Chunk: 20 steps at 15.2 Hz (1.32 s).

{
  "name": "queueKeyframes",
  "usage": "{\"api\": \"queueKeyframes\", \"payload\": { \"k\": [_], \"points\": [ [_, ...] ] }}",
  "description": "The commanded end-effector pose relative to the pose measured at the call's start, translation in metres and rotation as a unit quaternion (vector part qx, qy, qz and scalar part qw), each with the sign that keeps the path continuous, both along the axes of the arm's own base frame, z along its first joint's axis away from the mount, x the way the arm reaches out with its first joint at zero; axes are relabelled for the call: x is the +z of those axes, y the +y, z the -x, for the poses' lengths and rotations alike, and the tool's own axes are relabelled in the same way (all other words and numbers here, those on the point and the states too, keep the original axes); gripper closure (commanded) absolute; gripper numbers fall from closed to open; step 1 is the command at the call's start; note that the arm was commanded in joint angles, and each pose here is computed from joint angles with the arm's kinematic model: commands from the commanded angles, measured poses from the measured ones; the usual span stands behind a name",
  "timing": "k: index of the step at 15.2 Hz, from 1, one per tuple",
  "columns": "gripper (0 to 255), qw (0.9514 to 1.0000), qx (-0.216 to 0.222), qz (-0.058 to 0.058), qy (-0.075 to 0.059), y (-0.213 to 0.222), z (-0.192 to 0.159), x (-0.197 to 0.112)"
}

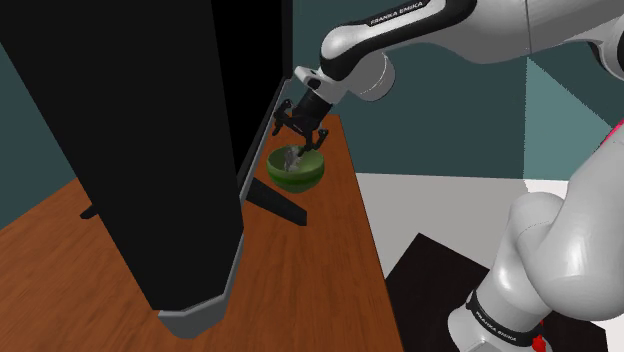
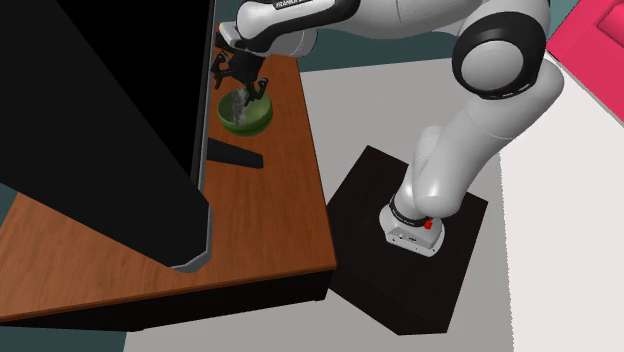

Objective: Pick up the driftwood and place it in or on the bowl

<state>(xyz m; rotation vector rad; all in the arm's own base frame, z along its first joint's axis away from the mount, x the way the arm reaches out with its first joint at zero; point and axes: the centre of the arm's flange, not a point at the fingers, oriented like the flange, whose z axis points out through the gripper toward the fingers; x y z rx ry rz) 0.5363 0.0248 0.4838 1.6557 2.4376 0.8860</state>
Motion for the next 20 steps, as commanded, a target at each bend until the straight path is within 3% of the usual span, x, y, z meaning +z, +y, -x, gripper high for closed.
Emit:
{"api": "queueKeyframes", "payload": {
  "k": [1, 6, 13, 14, 20],
  "points": [
    [0, 1.0000, 0.004, -0.003, -0.006, 0.003, 0.000, -0.007],
    [0, 1.0000, 0.004, -0.003, -0.006, 0.013, -0.009, -0.027],
    [0, 1.0000, 0.004, -0.003, -0.006, 0.013, -0.009, -0.027],
    [255, 1.0000, 0.004, -0.003, -0.005, 0.016, -0.011, -0.028],
    [255, 1.0000, 0.004, -0.003, -0.005, 0.011, -0.020, -0.029]
  ]
}}
